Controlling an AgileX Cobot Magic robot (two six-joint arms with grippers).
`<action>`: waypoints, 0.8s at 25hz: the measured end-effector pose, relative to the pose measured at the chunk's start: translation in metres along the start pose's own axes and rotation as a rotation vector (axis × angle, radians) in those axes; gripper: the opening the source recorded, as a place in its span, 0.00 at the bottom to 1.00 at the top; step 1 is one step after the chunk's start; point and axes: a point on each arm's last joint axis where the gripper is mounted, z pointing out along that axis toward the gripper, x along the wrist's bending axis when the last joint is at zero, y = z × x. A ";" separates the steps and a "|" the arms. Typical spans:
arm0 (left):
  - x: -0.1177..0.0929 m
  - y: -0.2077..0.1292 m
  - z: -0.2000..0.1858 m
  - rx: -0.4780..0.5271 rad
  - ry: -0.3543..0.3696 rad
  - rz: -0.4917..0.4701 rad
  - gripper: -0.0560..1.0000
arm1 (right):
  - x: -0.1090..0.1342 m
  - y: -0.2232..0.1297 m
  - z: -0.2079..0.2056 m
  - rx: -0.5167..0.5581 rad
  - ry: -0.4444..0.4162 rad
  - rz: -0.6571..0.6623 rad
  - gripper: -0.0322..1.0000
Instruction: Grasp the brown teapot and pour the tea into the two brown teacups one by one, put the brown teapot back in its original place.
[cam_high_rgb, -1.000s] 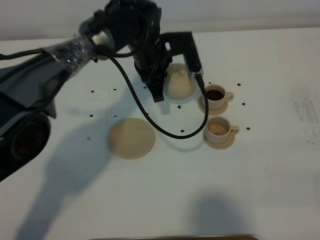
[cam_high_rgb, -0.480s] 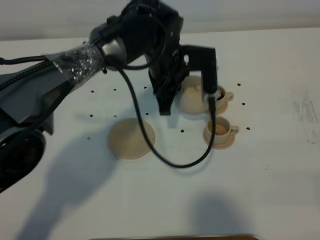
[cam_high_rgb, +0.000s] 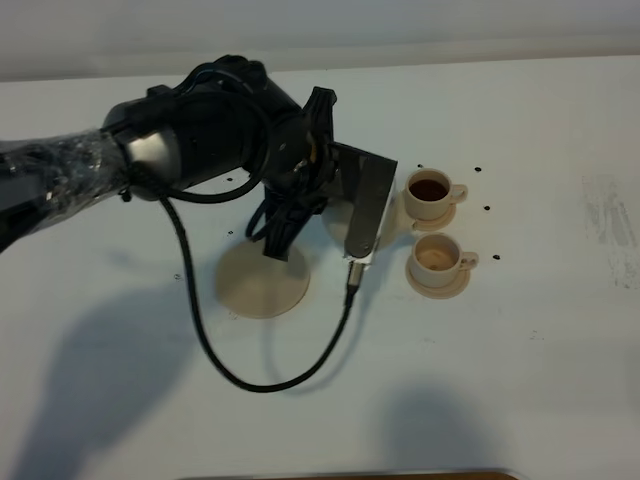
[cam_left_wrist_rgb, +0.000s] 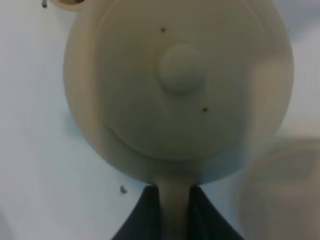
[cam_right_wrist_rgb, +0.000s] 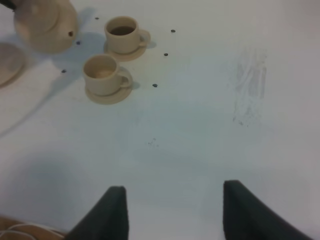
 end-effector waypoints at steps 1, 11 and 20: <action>0.000 -0.001 -0.002 0.004 0.010 0.024 0.13 | 0.000 0.000 0.000 0.000 0.000 0.000 0.46; 0.005 0.007 -0.001 0.012 0.104 0.184 0.13 | 0.000 0.000 0.000 0.000 0.000 0.000 0.46; 0.000 0.018 0.007 0.023 0.115 0.279 0.13 | 0.000 0.000 0.000 0.000 0.000 0.000 0.46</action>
